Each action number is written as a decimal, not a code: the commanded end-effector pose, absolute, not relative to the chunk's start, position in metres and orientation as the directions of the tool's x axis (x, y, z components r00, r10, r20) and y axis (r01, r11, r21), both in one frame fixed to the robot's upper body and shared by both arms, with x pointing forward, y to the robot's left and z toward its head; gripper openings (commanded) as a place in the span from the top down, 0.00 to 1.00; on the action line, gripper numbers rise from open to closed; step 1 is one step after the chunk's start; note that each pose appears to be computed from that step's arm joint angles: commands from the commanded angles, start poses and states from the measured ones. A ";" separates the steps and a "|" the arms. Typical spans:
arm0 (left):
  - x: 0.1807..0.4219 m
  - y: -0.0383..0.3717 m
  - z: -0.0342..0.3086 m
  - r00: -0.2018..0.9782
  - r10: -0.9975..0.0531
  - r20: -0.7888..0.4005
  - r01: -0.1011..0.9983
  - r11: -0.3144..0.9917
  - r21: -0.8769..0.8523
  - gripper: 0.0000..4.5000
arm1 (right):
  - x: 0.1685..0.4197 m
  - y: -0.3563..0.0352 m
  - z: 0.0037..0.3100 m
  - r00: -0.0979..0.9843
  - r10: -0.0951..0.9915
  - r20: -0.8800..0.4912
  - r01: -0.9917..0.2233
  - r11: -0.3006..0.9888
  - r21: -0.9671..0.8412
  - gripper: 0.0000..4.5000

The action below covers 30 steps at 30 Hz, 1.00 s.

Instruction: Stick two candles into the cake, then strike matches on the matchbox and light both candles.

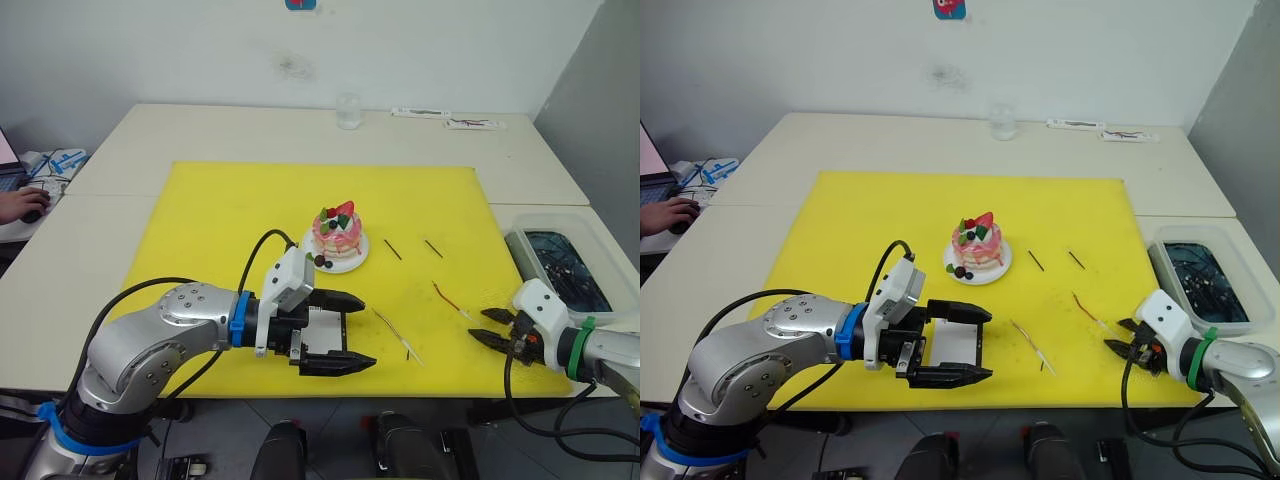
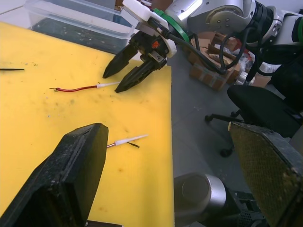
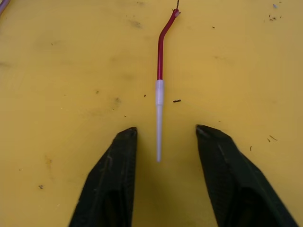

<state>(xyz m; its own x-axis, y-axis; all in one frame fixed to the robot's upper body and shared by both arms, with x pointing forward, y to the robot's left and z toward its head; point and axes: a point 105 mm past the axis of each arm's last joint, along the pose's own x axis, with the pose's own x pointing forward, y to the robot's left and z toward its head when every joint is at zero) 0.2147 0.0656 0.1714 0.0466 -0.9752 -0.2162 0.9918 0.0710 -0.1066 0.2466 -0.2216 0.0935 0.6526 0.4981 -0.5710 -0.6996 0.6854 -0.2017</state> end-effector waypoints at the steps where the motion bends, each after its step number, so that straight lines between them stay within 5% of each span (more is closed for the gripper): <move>1: 0.214 0.065 0.175 0.052 -0.978 -0.201 0.995 0.068 -0.075 0.00 | 0.247 -0.226 0.097 0.659 0.467 -0.590 -0.691 0.686 -0.229 0.82; 4: 0.214 0.066 0.173 0.057 -0.977 -0.204 0.994 0.074 -0.077 0.00 | 0.247 -0.225 0.099 0.654 0.471 -0.592 -0.694 0.686 -0.220 0.99; 18: 0.243 0.088 0.156 0.265 -0.951 -0.160 0.922 0.298 -0.248 0.00 | 0.244 -0.203 0.170 0.686 0.638 -0.349 -0.704 0.704 -0.095 0.99; 23: 0.245 0.068 0.179 0.237 -0.971 -0.006 0.908 0.224 -0.354 0.00 | 0.247 -0.157 0.205 0.628 0.774 -0.077 -0.766 0.633 0.110 0.99; 30: 0.250 0.048 0.226 0.217 -0.948 0.232 0.897 0.100 -0.431 0.00 | 0.244 -0.121 0.237 0.527 0.845 0.094 -0.830 0.487 0.272 0.99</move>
